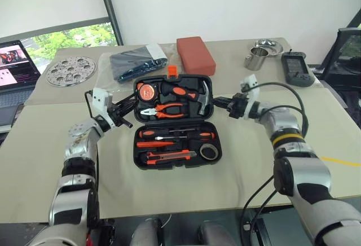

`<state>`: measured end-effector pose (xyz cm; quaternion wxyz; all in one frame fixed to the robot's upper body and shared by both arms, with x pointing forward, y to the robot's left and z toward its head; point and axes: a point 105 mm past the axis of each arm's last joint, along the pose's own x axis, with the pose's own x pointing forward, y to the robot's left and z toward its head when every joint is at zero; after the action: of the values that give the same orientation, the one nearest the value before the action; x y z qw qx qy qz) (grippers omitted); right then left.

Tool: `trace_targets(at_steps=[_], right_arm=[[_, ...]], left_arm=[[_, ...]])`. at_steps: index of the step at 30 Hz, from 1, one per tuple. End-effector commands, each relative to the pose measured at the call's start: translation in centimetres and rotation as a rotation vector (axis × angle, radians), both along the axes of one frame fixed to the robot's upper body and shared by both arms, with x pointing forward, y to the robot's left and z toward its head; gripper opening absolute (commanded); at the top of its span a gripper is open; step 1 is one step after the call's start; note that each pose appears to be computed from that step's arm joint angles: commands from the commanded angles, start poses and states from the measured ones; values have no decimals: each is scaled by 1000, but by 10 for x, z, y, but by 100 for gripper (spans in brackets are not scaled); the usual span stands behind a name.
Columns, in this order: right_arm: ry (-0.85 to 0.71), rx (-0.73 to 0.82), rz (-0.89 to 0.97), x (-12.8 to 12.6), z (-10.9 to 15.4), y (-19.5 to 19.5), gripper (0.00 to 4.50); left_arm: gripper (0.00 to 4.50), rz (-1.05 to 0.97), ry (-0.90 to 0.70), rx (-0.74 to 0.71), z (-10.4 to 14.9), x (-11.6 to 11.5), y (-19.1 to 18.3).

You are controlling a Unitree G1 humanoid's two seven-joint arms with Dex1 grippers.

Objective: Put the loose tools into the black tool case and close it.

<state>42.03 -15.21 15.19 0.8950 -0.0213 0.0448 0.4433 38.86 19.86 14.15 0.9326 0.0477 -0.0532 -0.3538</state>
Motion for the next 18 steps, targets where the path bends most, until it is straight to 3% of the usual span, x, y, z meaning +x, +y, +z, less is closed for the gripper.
trace_targets(at_steps=[1,4,9,10,11,12,14,16,17,18], right_arm=[[-250,-46,103,-9,35,12,8],[-383,-142,169,-24,34,11,8],[-480,-256,234,-43,24,8,8],[-552,-363,311,-55,16,9,8],[-630,-503,394,-67,6,8,39],[-698,-646,482,-78,-6,5,73],[-744,-796,591,-91,-22,-4,126],[-714,-841,619,-98,-30,-17,211],[-671,-851,622,-101,-33,-24,222],[-608,-852,617,-104,-37,-33,263]], left_arm=[[0,-111,-266,196,35,-9,-22],[0,-156,-418,353,37,-21,-23],[0,-332,-617,711,7,-50,-19],[0,-386,-657,813,-1,-57,-16],[0,-479,-699,946,-11,-66,-13],[37,-586,-717,1076,-22,-74,-9],[94,-711,-683,1203,-37,-83,4],[182,-761,-620,1246,-47,-89,17],[192,-765,-588,1252,-49,-91,23],[231,-750,-581,1249,-48,-91,27]])
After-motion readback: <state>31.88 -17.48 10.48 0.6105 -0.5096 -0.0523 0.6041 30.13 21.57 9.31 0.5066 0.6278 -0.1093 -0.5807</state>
